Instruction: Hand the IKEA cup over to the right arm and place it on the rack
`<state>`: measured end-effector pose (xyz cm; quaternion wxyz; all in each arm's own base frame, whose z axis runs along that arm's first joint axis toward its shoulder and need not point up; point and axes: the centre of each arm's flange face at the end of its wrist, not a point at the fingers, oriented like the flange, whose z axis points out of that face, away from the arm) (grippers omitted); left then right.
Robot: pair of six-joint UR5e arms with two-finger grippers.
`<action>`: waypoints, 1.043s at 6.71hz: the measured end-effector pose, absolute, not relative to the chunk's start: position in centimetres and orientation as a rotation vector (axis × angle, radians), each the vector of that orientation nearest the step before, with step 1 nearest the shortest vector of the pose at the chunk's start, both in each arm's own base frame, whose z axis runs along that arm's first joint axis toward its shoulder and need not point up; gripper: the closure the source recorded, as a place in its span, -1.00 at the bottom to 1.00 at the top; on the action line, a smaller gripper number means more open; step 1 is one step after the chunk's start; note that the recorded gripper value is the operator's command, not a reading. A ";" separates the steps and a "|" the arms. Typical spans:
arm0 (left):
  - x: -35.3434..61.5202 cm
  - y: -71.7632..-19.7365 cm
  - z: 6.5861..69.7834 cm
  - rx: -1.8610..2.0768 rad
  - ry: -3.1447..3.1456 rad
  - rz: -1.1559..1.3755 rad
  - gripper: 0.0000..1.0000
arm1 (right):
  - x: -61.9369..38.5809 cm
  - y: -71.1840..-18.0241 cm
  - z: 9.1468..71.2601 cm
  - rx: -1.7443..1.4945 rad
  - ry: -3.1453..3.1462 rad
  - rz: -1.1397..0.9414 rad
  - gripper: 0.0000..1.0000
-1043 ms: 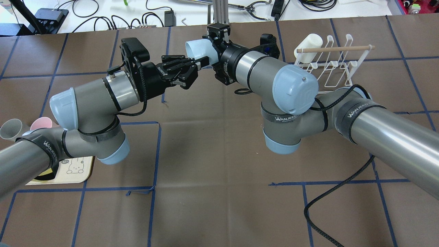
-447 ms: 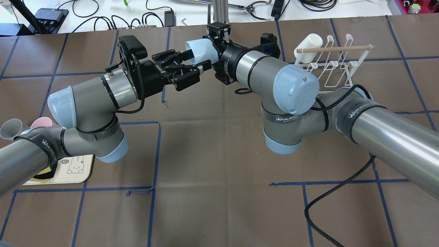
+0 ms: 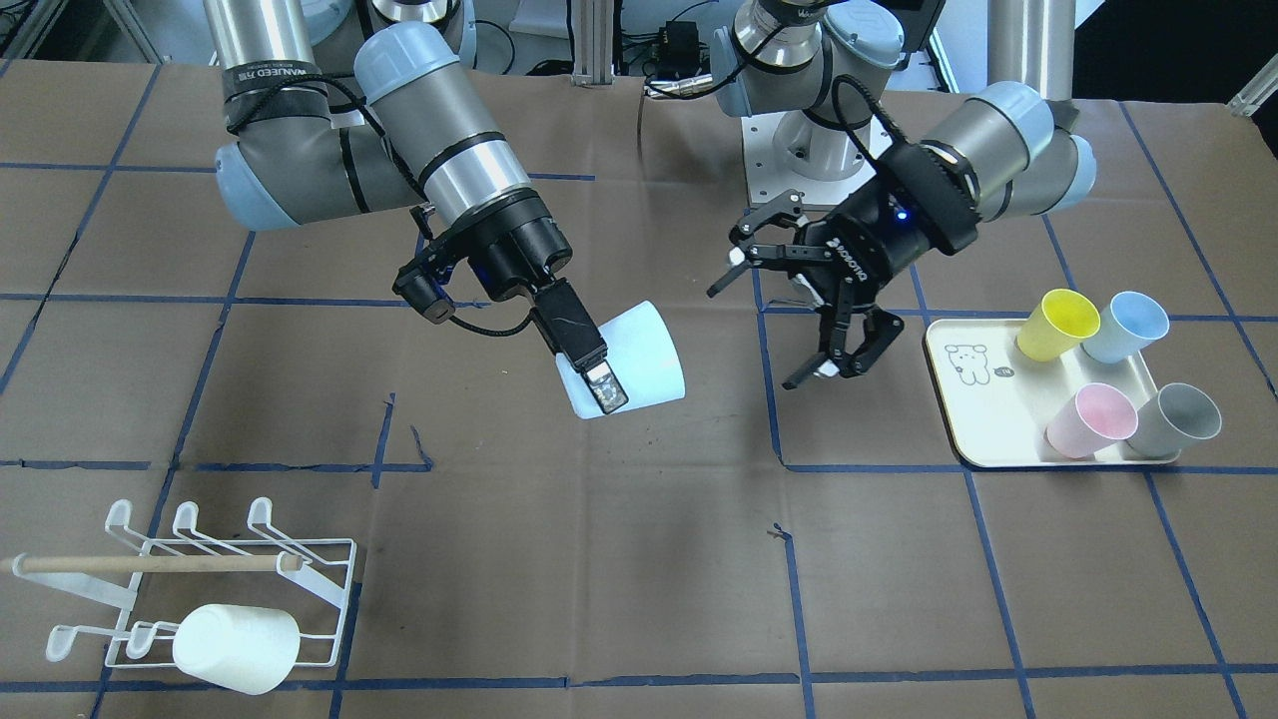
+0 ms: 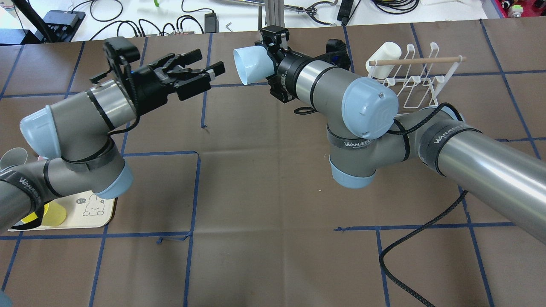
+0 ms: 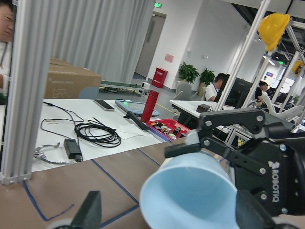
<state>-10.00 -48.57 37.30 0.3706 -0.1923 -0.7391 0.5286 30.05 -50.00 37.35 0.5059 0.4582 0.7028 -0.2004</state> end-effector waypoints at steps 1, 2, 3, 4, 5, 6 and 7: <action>-7.9 -49.2 37.5 -0.435 -1.931 1.372 -0.96 | 28.4 -51.2 37.2 1.123 1.688 -0.514 0.61; -6.5 -50.4 37.8 -0.346 -2.012 1.375 -0.96 | 26.1 -52.4 37.3 1.137 1.685 -0.564 0.69; -5.3 -51.9 38.6 -0.230 -2.131 1.355 -0.96 | 23.9 -53.3 37.5 1.127 1.701 -0.628 0.71; -4.4 -53.7 39.7 -0.119 -2.256 1.293 -0.96 | 21.5 -54.2 37.7 1.072 1.758 -0.732 0.71; -4.3 -55.5 41.3 -0.032 -2.382 1.199 -0.96 | 19.0 -55.1 37.8 0.975 1.848 -0.867 0.71; -5.1 -57.2 43.0 0.035 -2.520 1.076 -0.97 | 16.1 -56.0 38.0 0.863 1.948 -1.012 0.71; -6.3 -58.8 45.0 0.097 -2.689 0.878 -0.97 | 13.5 -56.8 38.0 0.757 2.041 -1.140 0.71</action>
